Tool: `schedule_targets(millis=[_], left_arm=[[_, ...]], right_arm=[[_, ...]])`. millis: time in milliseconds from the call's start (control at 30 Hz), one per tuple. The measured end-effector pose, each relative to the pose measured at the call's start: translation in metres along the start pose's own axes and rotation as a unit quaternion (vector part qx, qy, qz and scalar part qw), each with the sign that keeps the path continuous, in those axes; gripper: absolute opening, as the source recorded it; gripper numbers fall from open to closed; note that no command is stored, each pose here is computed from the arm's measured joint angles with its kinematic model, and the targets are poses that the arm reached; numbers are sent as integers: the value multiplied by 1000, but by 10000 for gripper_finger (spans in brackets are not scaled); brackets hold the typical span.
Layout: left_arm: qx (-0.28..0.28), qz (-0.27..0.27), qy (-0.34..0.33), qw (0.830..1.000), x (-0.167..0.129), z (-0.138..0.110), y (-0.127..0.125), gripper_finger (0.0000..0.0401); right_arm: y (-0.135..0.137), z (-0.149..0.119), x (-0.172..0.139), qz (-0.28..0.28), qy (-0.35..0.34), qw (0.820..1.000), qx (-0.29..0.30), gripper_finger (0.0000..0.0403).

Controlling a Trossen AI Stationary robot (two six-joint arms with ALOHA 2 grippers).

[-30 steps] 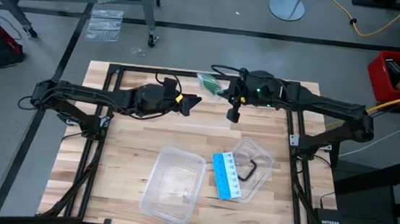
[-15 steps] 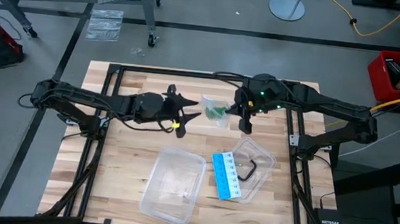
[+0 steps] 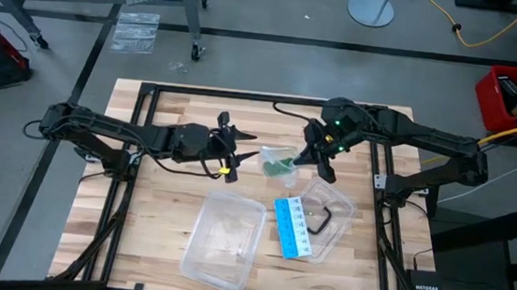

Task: Roll bandage
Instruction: Close the transparent zip bag

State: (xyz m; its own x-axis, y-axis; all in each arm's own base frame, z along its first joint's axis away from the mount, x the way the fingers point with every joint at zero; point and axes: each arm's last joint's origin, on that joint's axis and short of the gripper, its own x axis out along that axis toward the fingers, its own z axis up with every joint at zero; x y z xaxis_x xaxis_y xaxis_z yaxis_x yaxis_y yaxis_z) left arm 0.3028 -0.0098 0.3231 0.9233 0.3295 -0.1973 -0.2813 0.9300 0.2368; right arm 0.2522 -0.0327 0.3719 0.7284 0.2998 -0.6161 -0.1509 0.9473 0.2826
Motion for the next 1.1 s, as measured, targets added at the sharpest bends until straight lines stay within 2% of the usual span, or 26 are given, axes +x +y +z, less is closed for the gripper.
schedule_targets(millis=[267,400,767,900,1100], left_arm=[[-7,-3,-1,1000,1,-1,-1,182],[-17,-31,0,999,5,-3,-5,182],[-10,-29,-30,999,19,-5,-12,176],[-10,-29,-30,999,19,-5,-12,132],[-10,-31,-28,999,19,-5,-13,24]], right_arm=[[0,1,2,15,-3,1000,-1,1],[0,3,5,27,-6,1000,-4,1],[-1,5,8,40,-12,999,-7,1],[-1,4,7,36,-10,999,-6,1],[-1,4,7,35,-10,999,-6,1]])
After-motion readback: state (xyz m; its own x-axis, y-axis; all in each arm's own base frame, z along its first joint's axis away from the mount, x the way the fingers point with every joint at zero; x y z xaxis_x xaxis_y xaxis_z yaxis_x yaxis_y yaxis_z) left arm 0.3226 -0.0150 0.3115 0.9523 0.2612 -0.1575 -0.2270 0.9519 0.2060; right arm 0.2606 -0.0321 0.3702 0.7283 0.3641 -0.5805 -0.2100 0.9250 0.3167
